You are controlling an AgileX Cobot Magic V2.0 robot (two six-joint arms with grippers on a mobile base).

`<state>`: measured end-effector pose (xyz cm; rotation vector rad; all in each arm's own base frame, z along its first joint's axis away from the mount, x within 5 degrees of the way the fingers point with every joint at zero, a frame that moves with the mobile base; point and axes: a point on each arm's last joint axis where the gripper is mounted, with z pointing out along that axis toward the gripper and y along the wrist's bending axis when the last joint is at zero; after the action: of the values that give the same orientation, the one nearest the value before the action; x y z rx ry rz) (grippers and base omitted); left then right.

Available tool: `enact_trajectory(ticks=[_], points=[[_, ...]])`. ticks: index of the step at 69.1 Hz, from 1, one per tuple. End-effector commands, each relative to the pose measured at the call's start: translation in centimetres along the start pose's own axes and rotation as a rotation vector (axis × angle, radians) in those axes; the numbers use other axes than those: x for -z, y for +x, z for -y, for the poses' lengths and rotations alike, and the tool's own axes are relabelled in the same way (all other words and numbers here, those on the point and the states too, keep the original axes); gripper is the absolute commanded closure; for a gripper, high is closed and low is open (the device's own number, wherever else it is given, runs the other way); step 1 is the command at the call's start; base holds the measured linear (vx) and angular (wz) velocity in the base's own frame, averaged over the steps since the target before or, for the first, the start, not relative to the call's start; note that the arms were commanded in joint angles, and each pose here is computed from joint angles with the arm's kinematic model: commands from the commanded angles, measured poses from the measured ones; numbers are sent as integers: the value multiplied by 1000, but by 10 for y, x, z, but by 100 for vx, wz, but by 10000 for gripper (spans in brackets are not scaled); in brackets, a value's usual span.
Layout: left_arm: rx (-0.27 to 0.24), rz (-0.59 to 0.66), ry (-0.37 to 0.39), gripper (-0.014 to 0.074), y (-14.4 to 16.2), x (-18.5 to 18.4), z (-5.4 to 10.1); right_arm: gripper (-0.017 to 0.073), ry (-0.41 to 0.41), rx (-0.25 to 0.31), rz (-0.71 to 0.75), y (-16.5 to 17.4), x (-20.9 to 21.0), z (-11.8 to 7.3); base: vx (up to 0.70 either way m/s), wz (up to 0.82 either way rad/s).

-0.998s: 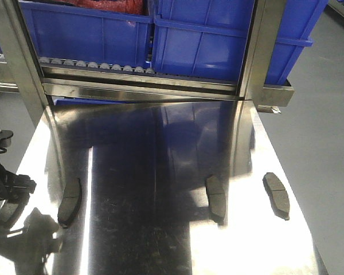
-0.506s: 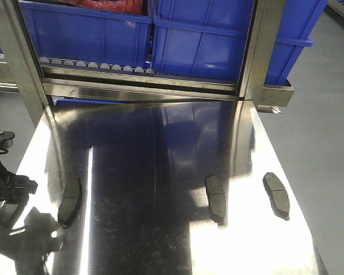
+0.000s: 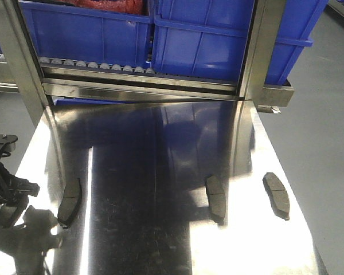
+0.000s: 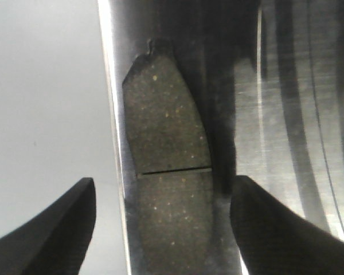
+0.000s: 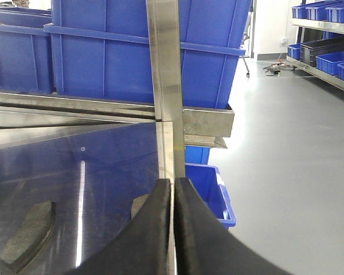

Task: Move and align brake pads A on conveyor
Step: 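Lift the brake pad off the steel table with the left gripper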

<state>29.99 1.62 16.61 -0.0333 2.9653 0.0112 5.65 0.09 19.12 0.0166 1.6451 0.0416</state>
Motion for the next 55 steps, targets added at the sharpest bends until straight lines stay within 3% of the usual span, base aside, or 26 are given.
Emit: enact_trajectory(ticks=[1, 21, 42, 55], points=[[7, 73, 10, 128, -8, 15, 2, 568, -7, 7, 86, -6, 1, -1, 0, 0], [8, 75, 11, 152, -8, 15, 2, 568, -7, 7, 86, -6, 1, -1, 0, 0], [8, 74, 12, 384, -8, 15, 2, 568, -7, 7, 86, -6, 1, -1, 0, 0], [8, 76, 12, 483, -8, 15, 2, 568, -7, 7, 86, -6, 1, -1, 0, 0]])
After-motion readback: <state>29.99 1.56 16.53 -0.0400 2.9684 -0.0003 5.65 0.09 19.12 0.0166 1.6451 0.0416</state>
